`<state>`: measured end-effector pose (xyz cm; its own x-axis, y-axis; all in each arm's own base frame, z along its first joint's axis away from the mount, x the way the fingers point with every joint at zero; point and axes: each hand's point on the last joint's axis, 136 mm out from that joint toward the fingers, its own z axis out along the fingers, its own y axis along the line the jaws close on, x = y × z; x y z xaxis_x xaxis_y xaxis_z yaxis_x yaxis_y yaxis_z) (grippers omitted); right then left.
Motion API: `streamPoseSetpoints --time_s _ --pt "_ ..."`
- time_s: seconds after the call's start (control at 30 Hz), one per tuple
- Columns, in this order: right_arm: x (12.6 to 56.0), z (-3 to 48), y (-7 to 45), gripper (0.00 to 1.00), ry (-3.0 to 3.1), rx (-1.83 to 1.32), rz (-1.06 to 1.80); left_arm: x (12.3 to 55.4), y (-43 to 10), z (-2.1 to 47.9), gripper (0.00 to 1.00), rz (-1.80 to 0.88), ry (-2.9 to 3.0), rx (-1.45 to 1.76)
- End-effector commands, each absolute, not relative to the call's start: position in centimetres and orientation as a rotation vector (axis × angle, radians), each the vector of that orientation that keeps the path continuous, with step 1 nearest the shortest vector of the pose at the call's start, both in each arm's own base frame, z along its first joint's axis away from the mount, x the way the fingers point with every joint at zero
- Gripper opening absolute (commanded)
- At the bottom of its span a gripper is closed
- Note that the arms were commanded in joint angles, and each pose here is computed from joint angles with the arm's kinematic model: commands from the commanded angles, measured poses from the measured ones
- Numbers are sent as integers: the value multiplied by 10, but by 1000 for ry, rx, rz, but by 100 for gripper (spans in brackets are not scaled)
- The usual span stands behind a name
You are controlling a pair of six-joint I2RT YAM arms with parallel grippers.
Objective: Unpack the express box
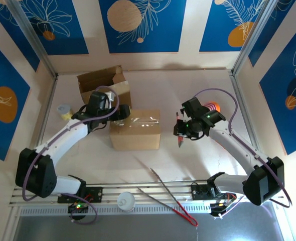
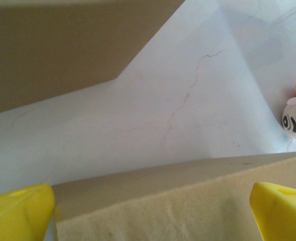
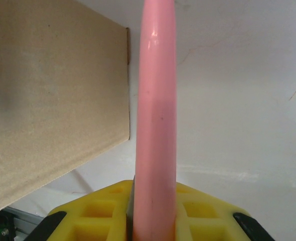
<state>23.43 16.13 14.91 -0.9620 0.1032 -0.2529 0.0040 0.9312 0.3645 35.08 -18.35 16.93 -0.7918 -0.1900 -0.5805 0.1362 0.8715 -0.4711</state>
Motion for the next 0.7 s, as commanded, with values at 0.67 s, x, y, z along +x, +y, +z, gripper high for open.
streamPoseSetpoints --time_s 0.67 --pt "202 145 162 0 2802 192 638 381 -186 210 100 -537 2303 86"
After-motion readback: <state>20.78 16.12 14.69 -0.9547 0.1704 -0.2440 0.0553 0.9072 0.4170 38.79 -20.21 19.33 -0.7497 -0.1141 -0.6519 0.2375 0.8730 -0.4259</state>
